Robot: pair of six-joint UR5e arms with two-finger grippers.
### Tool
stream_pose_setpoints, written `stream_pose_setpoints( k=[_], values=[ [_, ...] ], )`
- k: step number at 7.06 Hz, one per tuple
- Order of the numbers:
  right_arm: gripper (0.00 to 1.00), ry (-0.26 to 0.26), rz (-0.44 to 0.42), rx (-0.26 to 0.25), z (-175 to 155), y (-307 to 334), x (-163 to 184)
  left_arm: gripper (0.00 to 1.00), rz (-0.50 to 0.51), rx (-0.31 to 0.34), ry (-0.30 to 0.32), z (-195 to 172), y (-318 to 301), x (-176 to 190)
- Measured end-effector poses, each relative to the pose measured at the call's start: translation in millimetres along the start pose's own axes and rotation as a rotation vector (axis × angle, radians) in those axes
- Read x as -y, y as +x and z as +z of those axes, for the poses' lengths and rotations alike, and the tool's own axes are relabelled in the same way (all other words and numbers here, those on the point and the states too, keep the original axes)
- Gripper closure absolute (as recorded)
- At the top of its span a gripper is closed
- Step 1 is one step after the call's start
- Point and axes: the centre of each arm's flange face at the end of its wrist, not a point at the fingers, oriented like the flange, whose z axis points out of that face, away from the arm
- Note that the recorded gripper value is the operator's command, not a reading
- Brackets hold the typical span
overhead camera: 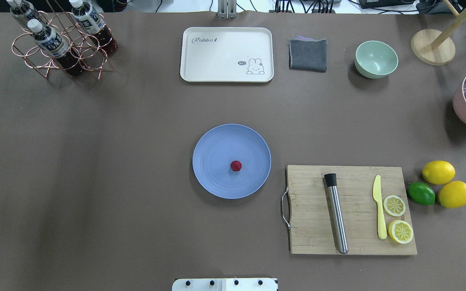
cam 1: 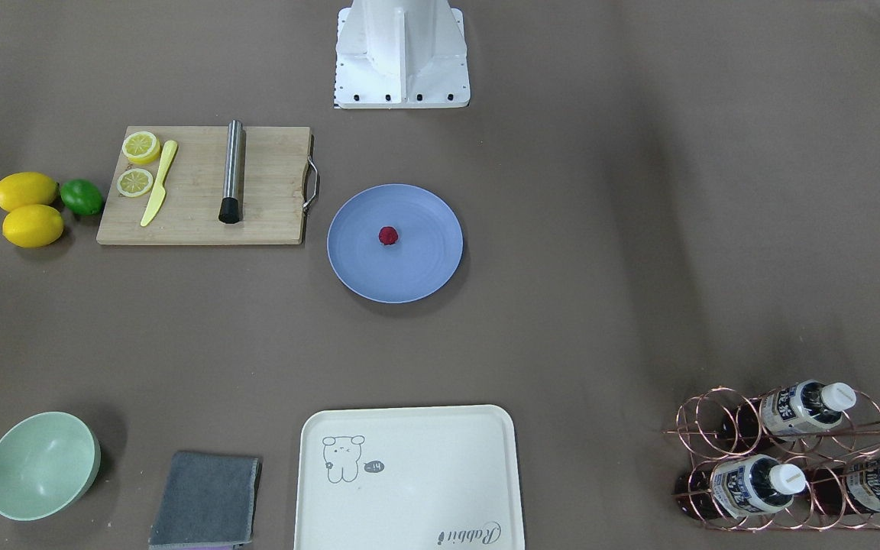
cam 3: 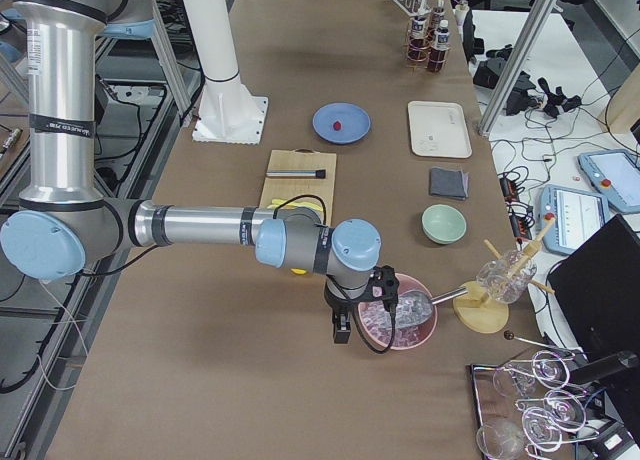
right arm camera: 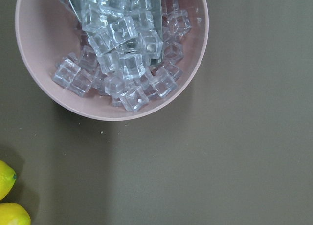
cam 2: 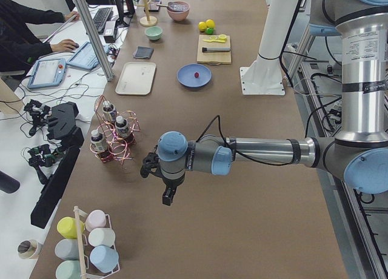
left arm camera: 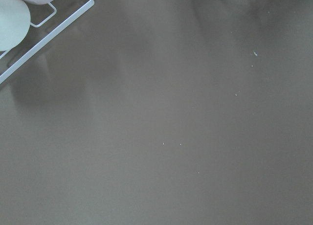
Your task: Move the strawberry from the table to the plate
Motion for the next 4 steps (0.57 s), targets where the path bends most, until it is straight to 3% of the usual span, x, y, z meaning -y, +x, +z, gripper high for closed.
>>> stream_pose_setpoints(
  k=[4],
  values=[
    [0.0,0.013,0.023,0.004,-5.9,-1.1,4.0,0.02,0.0,-0.003,0.004,-0.6,0.2,-0.8]
  ],
)
